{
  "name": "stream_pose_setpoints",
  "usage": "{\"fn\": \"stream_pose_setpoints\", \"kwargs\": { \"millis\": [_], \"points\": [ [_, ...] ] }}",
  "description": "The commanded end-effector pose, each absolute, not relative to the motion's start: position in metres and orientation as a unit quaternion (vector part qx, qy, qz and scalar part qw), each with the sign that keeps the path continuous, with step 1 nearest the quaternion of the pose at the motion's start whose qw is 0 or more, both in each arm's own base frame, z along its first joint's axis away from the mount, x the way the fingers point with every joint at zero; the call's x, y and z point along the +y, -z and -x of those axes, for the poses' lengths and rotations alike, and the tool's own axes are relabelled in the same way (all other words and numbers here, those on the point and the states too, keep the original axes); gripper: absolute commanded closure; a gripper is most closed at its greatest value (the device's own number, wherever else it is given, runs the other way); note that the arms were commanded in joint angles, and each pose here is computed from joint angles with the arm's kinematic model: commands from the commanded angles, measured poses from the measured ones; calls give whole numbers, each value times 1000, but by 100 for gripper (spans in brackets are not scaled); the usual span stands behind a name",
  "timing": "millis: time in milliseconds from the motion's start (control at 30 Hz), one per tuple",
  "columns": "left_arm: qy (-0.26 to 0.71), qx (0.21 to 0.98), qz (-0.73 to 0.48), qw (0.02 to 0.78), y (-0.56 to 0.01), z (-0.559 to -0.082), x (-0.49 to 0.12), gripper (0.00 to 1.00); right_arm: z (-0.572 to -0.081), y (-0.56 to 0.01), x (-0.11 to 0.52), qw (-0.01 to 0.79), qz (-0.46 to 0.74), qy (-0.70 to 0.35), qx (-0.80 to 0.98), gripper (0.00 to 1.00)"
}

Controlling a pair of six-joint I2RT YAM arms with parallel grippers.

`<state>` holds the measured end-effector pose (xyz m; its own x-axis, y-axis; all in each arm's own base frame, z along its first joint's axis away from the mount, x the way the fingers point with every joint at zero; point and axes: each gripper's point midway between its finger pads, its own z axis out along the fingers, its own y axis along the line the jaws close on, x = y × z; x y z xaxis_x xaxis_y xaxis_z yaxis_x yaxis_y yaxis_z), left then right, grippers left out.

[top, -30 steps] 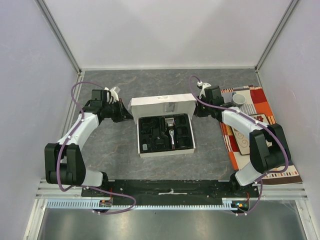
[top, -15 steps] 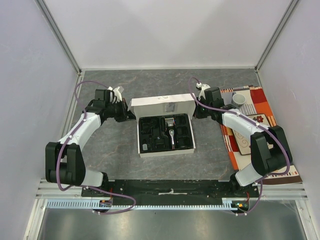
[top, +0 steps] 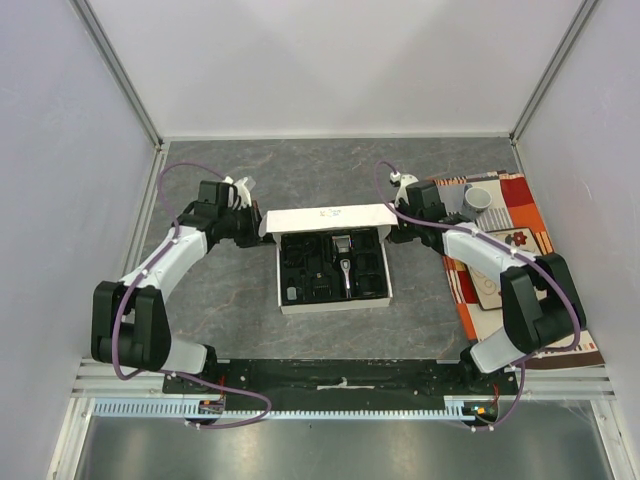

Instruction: Sort the hair-cutting tools

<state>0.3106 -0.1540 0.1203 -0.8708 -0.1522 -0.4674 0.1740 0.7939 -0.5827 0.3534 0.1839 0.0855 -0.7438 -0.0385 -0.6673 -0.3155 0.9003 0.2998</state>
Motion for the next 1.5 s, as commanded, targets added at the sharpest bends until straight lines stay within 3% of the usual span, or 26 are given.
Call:
{"fn": "stream_pose_setpoints", "kwargs": {
  "millis": [0,400,667,900,1100,1233,1467],
  "points": [
    [322,907,-23,270,-131,-306,-157,98,-352,-107,193,374,107,-217,896,100],
    [267,925,-12,269,-120,-279,-134,98,-333,-106,168,384,94,-176,902,100],
    [199,905,14,375,-174,-304,-107,98,-360,-156,130,448,59,-71,890,100],
    [233,885,7,403,-218,-347,-125,98,-400,-212,163,520,77,-131,840,100],
    [301,866,-10,398,-234,-364,-151,98,-406,-230,196,529,139,-196,814,100],
    [375,848,-38,373,-236,-351,-176,98,-391,-221,208,510,158,-235,812,100],
    [402,855,-68,320,-200,-301,-187,98,-331,-176,212,450,174,-291,826,100]
  ]
}}
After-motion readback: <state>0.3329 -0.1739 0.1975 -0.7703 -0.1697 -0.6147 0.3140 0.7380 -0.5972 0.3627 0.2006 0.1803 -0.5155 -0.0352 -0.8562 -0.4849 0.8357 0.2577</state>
